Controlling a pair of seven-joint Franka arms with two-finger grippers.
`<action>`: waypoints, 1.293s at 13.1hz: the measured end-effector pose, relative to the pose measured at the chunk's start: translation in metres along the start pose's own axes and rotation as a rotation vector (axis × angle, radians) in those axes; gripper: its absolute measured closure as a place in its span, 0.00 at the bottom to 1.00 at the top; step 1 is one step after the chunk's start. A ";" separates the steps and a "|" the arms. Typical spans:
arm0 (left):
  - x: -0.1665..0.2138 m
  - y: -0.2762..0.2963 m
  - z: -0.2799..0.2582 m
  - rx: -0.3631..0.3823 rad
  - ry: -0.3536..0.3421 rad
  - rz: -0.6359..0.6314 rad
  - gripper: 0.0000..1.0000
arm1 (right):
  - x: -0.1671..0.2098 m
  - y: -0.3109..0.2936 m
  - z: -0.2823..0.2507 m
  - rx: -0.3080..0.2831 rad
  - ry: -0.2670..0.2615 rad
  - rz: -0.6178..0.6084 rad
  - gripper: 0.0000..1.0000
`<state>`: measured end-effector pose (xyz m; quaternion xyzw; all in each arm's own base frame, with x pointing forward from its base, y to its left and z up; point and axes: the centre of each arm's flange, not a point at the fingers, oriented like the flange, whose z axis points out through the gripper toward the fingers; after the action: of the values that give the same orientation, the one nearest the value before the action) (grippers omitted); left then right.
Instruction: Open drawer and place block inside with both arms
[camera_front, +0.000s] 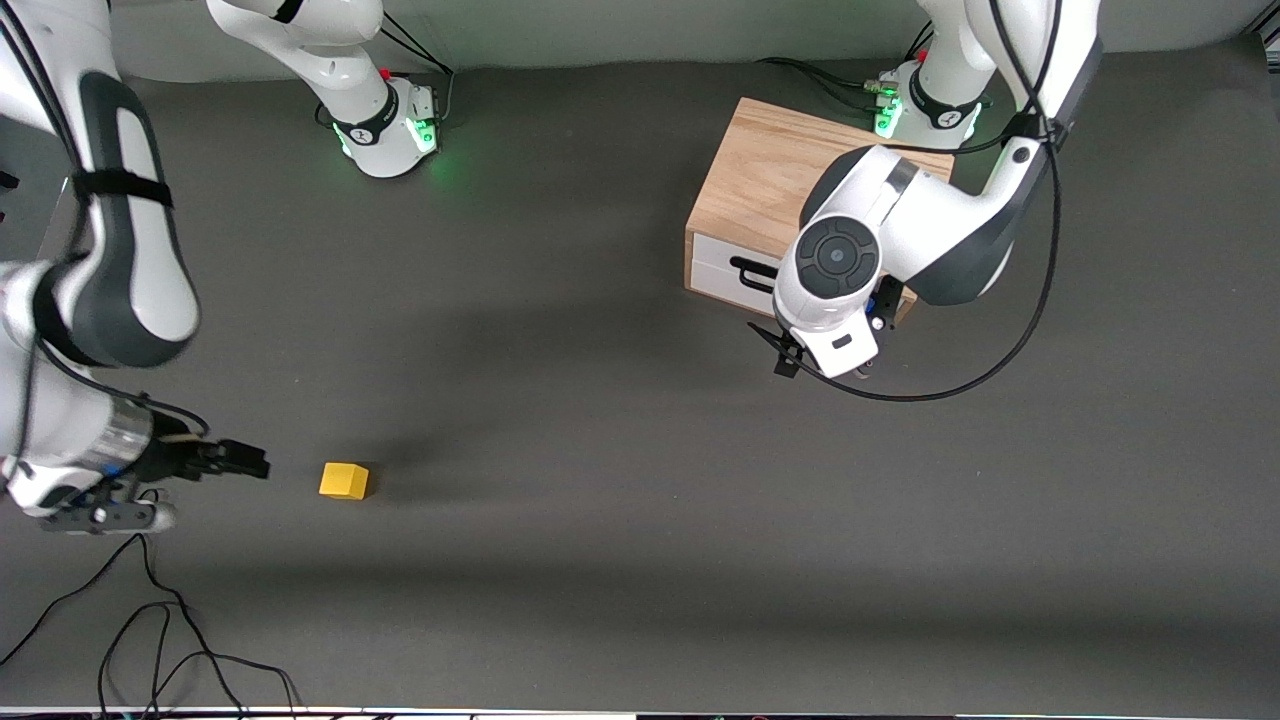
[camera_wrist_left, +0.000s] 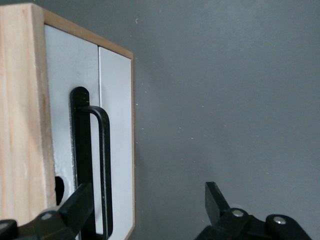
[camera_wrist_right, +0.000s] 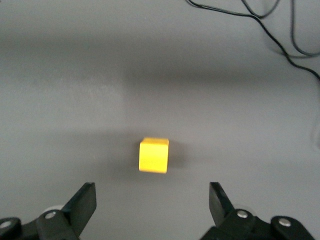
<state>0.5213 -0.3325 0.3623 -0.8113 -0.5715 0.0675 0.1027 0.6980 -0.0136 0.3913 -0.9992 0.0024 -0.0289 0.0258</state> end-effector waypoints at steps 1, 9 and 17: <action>-0.001 -0.002 0.009 0.007 0.002 -0.001 0.00 | 0.005 -0.003 0.019 0.002 0.008 -0.005 0.00; -0.012 -0.011 0.050 0.018 0.004 -0.008 0.00 | 0.007 -0.021 0.119 -0.011 -0.052 -0.046 0.00; -0.015 -0.006 0.068 0.030 -0.008 -0.010 0.00 | -0.017 -0.017 0.173 -0.014 -0.109 -0.042 0.00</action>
<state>0.4947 -0.3388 0.2976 -0.8066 -0.5749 0.0786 0.1129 0.6914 0.0119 0.2187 -0.9993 -0.0196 0.0251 0.0185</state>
